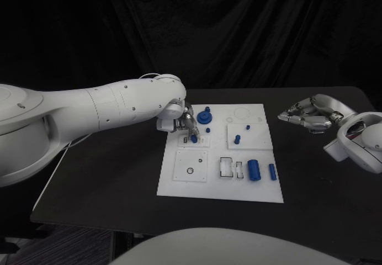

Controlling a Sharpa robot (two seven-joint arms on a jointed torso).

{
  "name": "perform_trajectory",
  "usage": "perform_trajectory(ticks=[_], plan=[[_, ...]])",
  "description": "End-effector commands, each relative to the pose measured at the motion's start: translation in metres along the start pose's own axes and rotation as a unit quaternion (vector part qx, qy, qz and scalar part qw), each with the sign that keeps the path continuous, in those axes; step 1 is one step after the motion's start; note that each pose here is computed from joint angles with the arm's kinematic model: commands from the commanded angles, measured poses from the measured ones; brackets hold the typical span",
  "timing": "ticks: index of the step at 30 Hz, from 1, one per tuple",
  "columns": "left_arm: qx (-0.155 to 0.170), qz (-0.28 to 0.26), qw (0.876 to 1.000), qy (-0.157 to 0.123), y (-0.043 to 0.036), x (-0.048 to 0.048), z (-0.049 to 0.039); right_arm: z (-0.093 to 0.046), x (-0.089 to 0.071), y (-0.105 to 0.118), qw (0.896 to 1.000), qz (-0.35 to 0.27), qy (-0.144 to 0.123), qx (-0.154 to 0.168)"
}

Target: Assemble the parts on the task board

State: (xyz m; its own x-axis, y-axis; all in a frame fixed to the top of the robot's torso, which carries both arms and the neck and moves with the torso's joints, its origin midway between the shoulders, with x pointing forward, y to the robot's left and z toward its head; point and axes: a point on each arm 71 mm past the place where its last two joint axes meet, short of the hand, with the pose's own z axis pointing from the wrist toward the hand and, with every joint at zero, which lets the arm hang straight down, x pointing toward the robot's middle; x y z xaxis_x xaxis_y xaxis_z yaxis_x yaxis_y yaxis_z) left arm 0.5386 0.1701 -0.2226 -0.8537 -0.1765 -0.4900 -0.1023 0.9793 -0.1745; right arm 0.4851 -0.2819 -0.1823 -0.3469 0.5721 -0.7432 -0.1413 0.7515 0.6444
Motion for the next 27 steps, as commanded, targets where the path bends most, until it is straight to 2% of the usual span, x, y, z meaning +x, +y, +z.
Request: perform_trajectory(ticks=[1, 10, 16, 27], plan=[[0.007, 0.001, 1.0, 0.006, -0.0002, 0.0026, 0.0012, 0.0, 0.002, -0.002, 1.0, 0.001, 0.008, 0.012], [0.019, -0.014, 1.0, -0.013, 0.0006, 0.0012, 0.0003, -0.001, 0.002, -0.003, 1.0, 0.001, 0.01, 0.014], [0.031, -0.038, 0.998, -0.042, 0.004, 0.0005, -0.0031, -0.001, 0.002, -0.004, 1.0, 0.001, 0.01, 0.016], [0.053, -0.083, 0.991, -0.094, 0.0194, 0.0027, -0.014, -0.002, 0.002, -0.006, 1.0, 0.001, 0.01, 0.019]])
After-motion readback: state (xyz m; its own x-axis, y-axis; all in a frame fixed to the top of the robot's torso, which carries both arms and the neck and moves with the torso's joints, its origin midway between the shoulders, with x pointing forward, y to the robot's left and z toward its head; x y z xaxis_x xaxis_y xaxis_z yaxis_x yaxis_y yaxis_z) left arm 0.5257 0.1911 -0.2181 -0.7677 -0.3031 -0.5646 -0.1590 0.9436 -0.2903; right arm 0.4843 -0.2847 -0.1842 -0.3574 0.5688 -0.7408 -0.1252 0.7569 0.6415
